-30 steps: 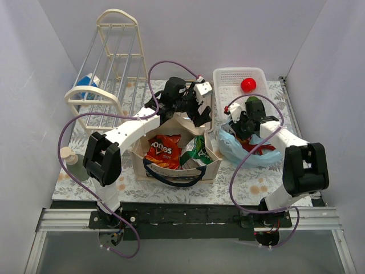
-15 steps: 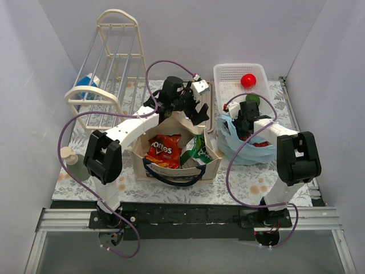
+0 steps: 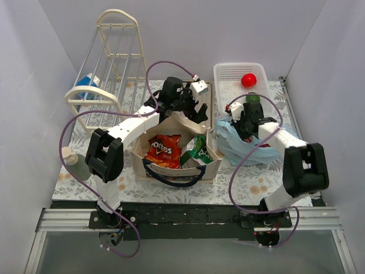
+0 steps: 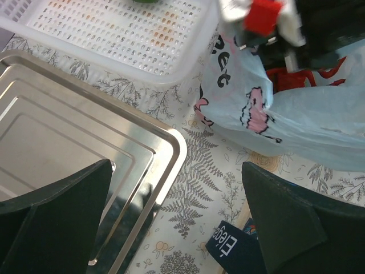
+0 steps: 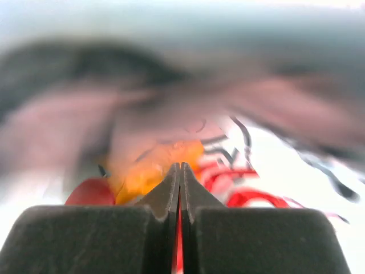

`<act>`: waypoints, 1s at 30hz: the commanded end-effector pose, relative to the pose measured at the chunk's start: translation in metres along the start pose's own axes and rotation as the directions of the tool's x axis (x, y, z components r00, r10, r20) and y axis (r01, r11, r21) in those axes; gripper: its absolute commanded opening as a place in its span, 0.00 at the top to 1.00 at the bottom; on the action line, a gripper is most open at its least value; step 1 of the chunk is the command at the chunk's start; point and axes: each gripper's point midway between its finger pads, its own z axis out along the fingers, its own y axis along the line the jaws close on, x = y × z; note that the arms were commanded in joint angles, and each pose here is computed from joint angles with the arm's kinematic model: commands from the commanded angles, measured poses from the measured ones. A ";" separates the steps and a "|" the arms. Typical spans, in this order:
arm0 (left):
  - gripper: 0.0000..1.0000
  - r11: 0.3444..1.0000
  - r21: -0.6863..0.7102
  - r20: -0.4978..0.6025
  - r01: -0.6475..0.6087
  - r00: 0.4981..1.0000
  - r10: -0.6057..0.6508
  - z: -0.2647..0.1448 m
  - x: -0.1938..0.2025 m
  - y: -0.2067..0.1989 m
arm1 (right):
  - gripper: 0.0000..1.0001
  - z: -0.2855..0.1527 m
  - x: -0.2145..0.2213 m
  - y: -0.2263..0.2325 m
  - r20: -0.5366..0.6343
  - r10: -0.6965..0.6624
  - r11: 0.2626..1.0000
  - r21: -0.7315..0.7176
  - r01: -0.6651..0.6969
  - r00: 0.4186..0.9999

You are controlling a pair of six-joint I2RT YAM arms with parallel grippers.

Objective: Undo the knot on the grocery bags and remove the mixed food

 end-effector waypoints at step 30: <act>0.02 0.997 0.069 0.061 0.028 0.998 -0.032 -0.015 -0.024 -0.024 | 0.41 -0.055 0.018 0.027 0.152 -0.585 0.808 0.026 0.589 0.796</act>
